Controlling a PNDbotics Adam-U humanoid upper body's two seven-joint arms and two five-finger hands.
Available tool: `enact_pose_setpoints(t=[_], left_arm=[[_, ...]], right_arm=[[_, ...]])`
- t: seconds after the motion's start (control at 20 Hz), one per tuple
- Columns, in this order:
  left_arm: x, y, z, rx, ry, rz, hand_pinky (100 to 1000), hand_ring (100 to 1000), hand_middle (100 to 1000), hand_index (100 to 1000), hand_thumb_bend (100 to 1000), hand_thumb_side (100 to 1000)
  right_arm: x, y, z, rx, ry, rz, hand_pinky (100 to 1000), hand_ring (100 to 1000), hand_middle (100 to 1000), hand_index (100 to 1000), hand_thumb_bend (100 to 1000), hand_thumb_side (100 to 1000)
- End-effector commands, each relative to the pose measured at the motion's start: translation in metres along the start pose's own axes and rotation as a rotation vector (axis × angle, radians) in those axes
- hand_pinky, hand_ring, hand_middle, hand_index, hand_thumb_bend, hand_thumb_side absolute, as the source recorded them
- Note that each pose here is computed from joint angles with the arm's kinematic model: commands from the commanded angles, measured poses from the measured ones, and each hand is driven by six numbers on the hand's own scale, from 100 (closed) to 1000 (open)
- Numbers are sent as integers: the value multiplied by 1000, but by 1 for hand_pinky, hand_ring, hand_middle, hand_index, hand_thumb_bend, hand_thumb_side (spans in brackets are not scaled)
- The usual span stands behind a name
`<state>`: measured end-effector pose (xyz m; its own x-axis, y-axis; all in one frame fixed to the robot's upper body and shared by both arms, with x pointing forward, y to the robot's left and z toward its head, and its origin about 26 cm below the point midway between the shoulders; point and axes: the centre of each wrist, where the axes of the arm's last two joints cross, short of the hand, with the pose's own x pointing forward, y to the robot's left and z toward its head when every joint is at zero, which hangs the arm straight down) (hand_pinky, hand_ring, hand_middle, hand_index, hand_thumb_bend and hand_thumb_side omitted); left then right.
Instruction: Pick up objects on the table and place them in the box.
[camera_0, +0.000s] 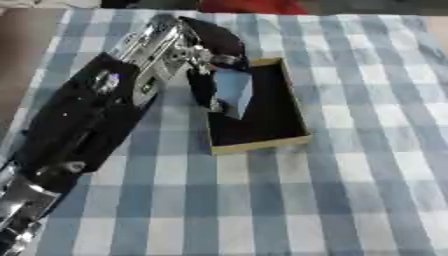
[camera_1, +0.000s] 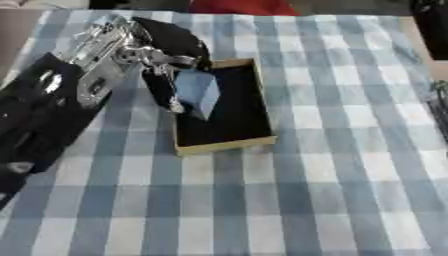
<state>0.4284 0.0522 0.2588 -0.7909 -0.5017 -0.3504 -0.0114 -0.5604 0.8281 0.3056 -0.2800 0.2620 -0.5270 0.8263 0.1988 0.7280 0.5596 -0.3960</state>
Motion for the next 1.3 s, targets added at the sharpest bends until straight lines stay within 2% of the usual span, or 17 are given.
enact_pose_setpoints(t=[0.05,0.2,0.45,0.55,0.7,0.75,0.85,1.05,1.3], left_arm=[[-2,9,6,-6,-4,-72,913,882,854,873,577,444],[-3,13,11,18,18,-105,947,947,914,914,646,492],[-10,24,30,127,31,-89,927,939,892,901,583,538],[-13,32,44,194,32,-82,924,936,890,900,579,539],[-11,37,55,221,23,-66,924,936,890,900,579,539],[-12,41,60,235,26,-61,900,915,869,884,563,547],[-21,44,79,283,71,-47,904,918,871,884,577,554],[-35,31,107,267,141,-24,906,921,873,886,600,557],[-51,-1,130,176,209,25,905,921,871,885,614,550]], right_arm=[[4,-6,-7,-22,-28,0,844,823,846,839,100,1000],[3,-6,-7,-22,-28,1,844,823,846,839,100,1000],[3,-7,-7,-24,-30,6,844,823,846,838,100,1000],[2,-8,-7,-27,-30,10,844,823,846,838,100,1000],[2,-8,-7,-28,-30,11,844,823,846,838,100,1000],[1,-8,-6,-28,-29,16,844,822,845,837,100,1000],[-3,-12,-3,-26,-19,46,844,822,845,837,100,1000],[-9,-16,1,-28,-9,85,844,822,845,837,100,1000],[-11,-18,2,-28,-5,104,844,822,845,837,100,1000]])
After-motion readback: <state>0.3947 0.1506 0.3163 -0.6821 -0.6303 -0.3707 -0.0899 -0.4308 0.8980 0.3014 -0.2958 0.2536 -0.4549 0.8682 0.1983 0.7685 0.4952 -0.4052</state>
